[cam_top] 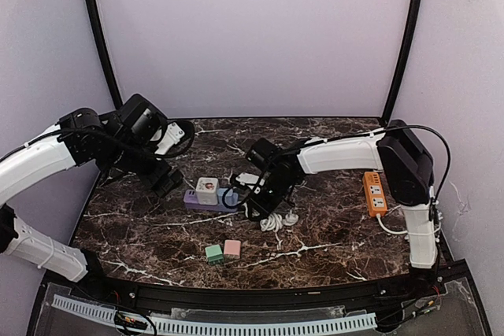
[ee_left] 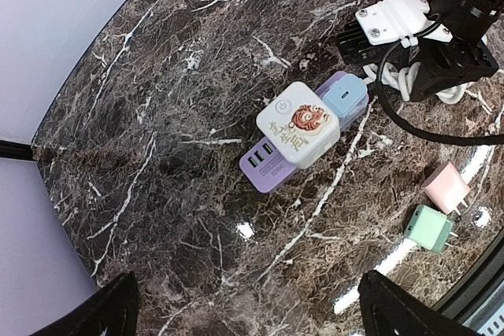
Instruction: Insert the plug
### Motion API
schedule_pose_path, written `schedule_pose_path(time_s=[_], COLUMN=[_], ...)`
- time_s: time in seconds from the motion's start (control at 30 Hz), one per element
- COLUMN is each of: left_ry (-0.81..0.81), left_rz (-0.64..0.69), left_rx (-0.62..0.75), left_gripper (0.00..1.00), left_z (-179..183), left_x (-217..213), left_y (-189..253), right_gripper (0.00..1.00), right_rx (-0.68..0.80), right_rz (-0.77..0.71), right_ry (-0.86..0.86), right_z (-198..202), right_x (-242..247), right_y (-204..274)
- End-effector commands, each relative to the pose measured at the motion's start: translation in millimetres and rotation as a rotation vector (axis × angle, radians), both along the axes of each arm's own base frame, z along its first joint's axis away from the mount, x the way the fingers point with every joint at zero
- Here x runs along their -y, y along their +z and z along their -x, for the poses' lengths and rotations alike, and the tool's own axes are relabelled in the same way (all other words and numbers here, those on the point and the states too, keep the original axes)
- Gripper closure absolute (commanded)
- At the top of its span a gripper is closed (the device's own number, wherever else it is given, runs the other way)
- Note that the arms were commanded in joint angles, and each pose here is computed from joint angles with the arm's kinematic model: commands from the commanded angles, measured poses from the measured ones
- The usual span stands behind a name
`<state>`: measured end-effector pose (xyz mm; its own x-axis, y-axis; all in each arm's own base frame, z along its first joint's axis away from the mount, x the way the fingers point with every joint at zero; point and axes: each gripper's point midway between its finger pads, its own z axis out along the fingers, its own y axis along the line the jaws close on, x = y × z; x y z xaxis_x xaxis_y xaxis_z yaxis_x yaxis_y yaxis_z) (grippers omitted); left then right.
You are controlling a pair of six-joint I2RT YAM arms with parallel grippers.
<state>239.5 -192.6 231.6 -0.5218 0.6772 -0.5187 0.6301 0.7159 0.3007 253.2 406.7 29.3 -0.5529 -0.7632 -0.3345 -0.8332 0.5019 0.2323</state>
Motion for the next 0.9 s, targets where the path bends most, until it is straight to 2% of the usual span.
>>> schedule_pose_path(time_s=[0.0, 0.1, 0.23, 0.4, 0.7, 0.87], left_ry=[0.035, 0.045, 0.065, 0.075, 0.086, 0.1], left_rz=[0.008, 0.022, 0.04, 0.052, 0.09, 0.097], left_rx=[-0.03, -0.035, -0.049, -0.064, -0.093, -0.108], left_gripper=[0.01, 0.02, 0.02, 0.02, 0.02, 0.01], left_z=[13.7, 17.8, 21.9, 26.8, 34.2, 35.5], left_x=[-15.9, -19.0, -21.9, -24.6, -23.8, -23.6], left_y=[-1.2, -1.6, -1.7, -0.1, 5.7, 9.0], right_gripper=[0.81, 1.0, 1.0, 1.0, 1.0, 1.0], right_rx=[0.024, 0.032, 0.055, 0.058, 0.074, 0.155], right_rz=[0.065, 0.076, 0.077, 0.049, 0.011, 0.056], right_ry=[-0.034, -0.049, -0.079, -0.154, -0.343, -0.424], right_z=[-6.0, -10.6, -24.5, -60.8, -156.3, -212.0], right_x=[4.5, 4.0, 0.0, -1.2, 29.8, 64.9], right_y=[-14.9, -17.6, -16.4, -12.0, -6.5, -5.8])
